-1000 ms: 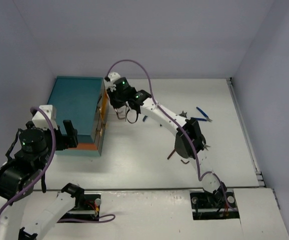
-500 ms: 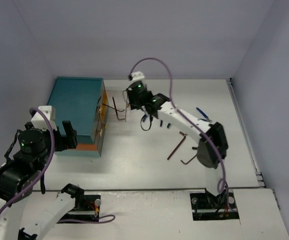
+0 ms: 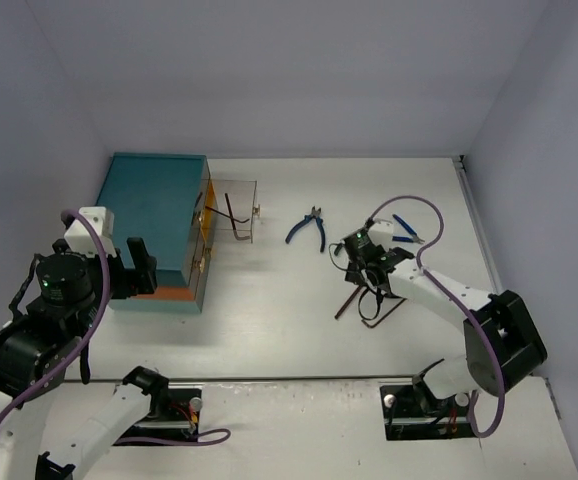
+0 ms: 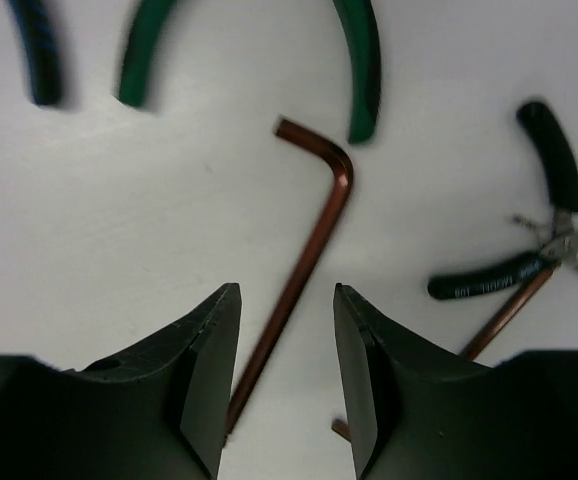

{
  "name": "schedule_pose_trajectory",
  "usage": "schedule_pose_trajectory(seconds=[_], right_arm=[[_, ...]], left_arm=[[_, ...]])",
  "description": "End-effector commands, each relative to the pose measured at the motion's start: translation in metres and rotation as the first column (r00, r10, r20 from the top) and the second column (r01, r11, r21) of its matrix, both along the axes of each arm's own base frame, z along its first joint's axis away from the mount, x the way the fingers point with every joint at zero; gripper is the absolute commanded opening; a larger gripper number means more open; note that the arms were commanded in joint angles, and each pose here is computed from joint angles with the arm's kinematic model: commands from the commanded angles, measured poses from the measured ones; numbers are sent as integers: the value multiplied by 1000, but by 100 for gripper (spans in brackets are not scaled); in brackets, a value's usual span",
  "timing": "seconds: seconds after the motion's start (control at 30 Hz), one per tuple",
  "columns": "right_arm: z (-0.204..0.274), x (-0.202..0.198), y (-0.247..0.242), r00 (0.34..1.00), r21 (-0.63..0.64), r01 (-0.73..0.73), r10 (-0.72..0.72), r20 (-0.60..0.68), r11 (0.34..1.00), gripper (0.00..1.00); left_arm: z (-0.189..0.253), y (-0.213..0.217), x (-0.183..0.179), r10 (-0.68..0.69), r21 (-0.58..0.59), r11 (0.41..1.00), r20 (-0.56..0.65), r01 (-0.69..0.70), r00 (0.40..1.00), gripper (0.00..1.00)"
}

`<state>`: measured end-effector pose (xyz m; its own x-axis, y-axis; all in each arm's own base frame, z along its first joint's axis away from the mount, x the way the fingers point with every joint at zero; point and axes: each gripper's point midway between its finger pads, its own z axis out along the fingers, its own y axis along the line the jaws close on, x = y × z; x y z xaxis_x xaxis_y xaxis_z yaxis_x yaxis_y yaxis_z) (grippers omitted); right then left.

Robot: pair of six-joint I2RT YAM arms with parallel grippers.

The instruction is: Sort the tools into containers

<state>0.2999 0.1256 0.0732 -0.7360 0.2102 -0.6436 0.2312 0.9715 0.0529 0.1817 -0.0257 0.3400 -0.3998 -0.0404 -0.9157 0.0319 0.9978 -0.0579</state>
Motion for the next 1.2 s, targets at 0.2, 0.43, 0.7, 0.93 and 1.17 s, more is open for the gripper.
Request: schedule_pose_trajectory(seconds=[0.2,0.43,0.7,0.93,1.17], right_arm=[[-56,-25,-3,973,70,197,-186,-140,978,31],[-66,-18,1,967,68,207,-193,-169,976,27],[-76,-29,2,971,40,160,-150,-187,986,0],[25,-3,64,987,57,-139,134,88,989,0],[182,53,139,832,-3,-425,392,393,905,0]], left_arm=[[16,-6,8,-21,-13,1000,44,21,999,81],[16,-7,7,-22,-20,1000,44,23,999,81],[14,-3,7,-6,-4,1000,43,6,999,81],[16,-1,10,5,3,1000,44,-5,999,81],[11,-4,11,-1,-4,1000,30,1,1000,81]])
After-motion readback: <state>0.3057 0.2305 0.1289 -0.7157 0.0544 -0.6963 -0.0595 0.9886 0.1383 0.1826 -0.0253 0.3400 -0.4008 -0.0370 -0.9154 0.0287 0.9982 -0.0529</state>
